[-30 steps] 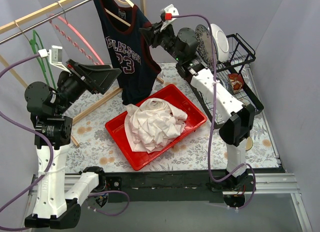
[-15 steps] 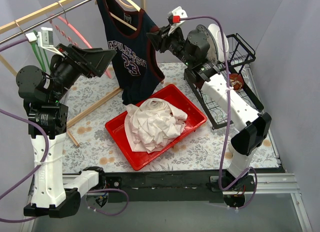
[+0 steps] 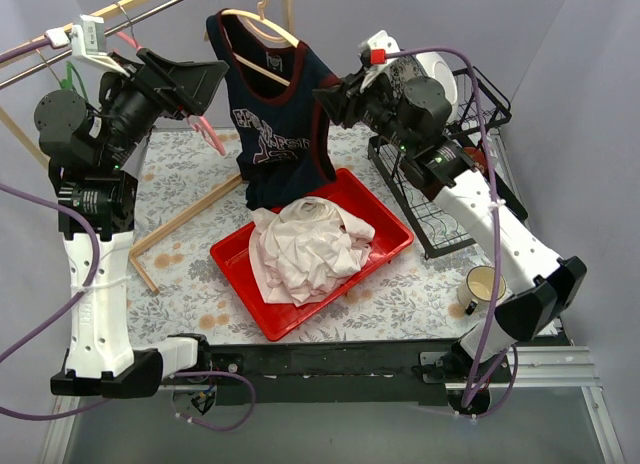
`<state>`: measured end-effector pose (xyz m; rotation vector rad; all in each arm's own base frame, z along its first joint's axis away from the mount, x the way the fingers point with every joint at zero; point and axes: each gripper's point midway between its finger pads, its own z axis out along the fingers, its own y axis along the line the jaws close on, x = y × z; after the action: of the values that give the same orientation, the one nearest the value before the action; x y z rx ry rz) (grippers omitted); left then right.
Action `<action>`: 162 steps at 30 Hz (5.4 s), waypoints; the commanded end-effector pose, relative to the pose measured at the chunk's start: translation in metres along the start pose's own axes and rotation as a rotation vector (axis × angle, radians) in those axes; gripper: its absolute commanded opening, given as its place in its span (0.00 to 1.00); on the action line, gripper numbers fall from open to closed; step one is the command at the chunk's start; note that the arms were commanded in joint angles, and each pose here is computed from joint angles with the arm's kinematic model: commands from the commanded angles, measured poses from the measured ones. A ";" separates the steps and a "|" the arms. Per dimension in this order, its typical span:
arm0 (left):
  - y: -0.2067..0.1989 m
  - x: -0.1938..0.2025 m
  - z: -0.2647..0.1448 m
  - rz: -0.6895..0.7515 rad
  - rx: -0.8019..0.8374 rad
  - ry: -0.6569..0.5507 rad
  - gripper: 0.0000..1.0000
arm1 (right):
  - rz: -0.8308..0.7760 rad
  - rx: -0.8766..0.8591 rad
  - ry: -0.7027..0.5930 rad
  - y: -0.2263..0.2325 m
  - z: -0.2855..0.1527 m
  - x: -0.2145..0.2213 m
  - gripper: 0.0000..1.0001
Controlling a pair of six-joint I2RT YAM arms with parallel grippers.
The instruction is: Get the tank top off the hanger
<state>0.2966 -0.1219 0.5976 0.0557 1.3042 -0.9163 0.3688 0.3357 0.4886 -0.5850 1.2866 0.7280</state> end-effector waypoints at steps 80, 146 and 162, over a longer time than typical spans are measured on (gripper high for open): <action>0.034 0.080 0.081 0.148 0.108 0.012 0.00 | 0.009 -0.269 -0.146 0.066 -0.087 -0.028 0.03; 0.023 0.036 0.061 0.125 0.013 -0.201 0.00 | -0.055 -0.045 -0.403 0.042 -0.066 -0.042 0.58; 0.033 0.035 0.056 0.152 -0.047 -0.225 0.00 | -0.064 0.163 -0.341 0.020 -0.053 -0.031 0.64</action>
<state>0.3885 -0.1589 0.5319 0.0250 1.2231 -0.7477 0.3126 0.3174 0.4916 -0.4215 1.0195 0.7399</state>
